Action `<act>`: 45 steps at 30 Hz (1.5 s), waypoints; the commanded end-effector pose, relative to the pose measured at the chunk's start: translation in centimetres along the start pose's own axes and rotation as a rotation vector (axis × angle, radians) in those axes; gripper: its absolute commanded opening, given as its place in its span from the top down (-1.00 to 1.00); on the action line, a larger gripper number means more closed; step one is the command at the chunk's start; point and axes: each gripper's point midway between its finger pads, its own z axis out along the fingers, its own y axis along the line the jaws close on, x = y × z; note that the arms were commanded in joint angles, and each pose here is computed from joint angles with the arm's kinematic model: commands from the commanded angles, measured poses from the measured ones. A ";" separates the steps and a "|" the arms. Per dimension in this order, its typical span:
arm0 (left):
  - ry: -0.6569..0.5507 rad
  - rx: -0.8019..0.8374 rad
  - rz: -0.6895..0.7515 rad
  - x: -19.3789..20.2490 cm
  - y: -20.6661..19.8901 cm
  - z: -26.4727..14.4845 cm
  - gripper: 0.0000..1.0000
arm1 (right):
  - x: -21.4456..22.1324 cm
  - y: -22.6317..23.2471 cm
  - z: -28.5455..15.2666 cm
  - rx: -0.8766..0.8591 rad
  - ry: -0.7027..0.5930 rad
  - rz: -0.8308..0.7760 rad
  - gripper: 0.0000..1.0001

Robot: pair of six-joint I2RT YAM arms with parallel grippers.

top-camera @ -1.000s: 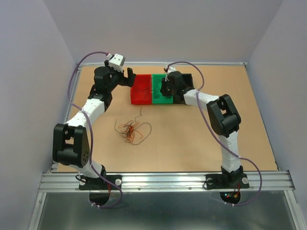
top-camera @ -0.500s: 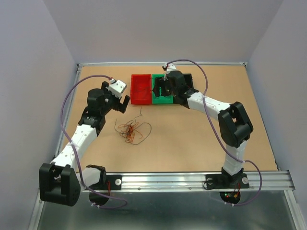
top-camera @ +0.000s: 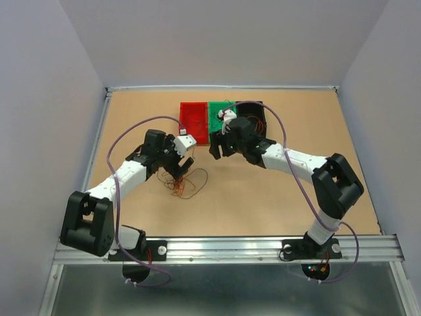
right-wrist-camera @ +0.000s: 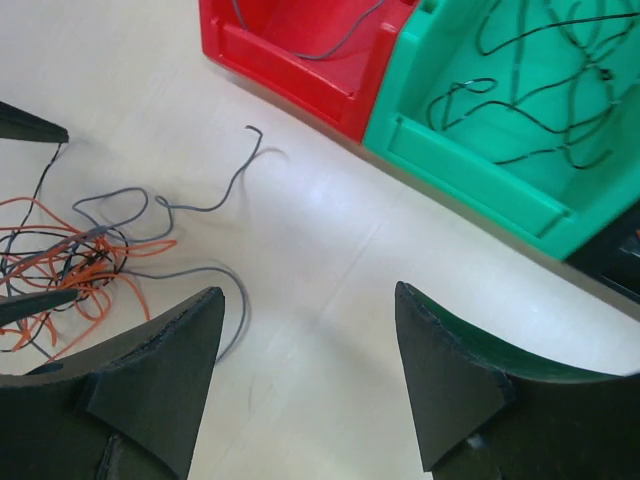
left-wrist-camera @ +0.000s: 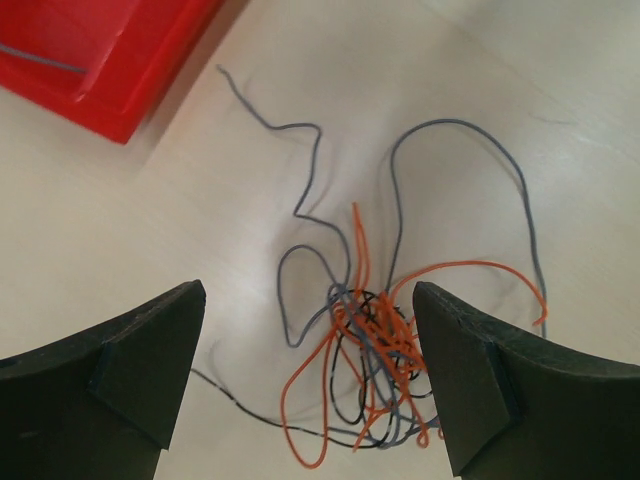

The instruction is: Untangle the cables

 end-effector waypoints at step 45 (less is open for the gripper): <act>-0.458 0.010 0.077 -26.4 -1.5 -16.9 1.00 | -6.8 11.2 -10.3 -0.650 -0.499 -0.199 -0.47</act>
